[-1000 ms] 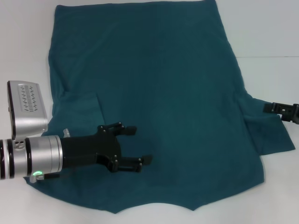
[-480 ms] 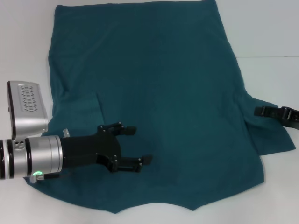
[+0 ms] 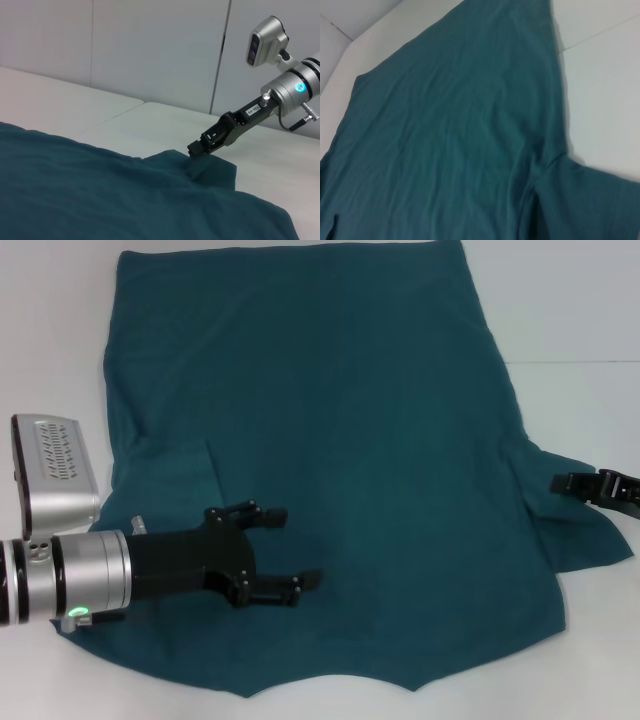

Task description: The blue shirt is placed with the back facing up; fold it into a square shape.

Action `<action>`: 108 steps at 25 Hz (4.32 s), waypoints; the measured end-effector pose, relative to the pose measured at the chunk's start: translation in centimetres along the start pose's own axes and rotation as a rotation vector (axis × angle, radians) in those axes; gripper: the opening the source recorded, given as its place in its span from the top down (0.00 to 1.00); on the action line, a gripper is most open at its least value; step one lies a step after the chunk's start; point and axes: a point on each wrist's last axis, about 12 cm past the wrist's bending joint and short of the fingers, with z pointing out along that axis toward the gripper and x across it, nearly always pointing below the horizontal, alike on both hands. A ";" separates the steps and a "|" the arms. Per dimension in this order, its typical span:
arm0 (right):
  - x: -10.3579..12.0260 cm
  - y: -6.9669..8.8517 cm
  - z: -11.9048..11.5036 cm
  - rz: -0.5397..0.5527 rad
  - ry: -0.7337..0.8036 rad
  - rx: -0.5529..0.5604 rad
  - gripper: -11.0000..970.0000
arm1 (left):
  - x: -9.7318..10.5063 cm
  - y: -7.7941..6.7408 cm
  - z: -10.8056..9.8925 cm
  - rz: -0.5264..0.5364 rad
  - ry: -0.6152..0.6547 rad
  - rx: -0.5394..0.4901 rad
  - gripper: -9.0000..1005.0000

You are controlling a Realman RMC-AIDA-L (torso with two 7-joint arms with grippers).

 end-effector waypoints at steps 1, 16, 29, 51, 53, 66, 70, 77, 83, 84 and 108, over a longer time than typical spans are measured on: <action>0.0 0.0 0.0 0.002 -0.001 0.000 0.44 | 0.0 0.0 0.0 -0.001 0.000 0.000 0.05; 0.1 -0.4 -0.2 0.019 -0.019 0.012 0.98 | 0.0 0.0 0.0 -0.001 -0.004 -0.004 0.05; -1.9 -1.6 -1.5 0.002 -0.111 0.073 0.99 | 0.1 0.0 0.0 -0.014 -0.009 -0.011 0.05; -5.2 -1.3 -1.8 -0.109 -0.160 0.128 0.98 | -0.1 0.1 0.0 -0.053 -0.035 -0.029 0.05; -5.5 -1.2 -1.8 -0.116 -0.162 0.126 0.97 | 0.0 0.1 0.1 -0.055 -0.035 -0.029 0.05; -6.3 -0.3 -1.3 -0.157 -0.148 0.115 0.97 | -0.1 0.3 0.2 -0.054 -0.032 -0.038 0.05; -6.3 0.5 -0.6 -0.178 -0.121 0.092 0.97 | -0.2 0.4 0.2 -0.055 -0.039 -0.047 0.05; -6.7 2.4 0.7 -0.235 -0.077 0.056 0.96 | -0.2 0.5 0.3 -0.058 -0.040 -0.051 0.05; -7.5 4.4 1.9 -0.288 -0.050 0.025 0.96 | 0.0 0.4 0.3 -0.069 -0.038 -0.053 0.05; -7.5 4.8 2.2 -0.298 -0.043 0.018 0.96 | 0.0 0.5 0.3 -0.069 -0.037 -0.056 0.05; -6.2 9.4 6.0 -0.383 0.119 0.000 0.95 | 0.1 0.7 0.2 -0.070 -0.031 -0.077 0.05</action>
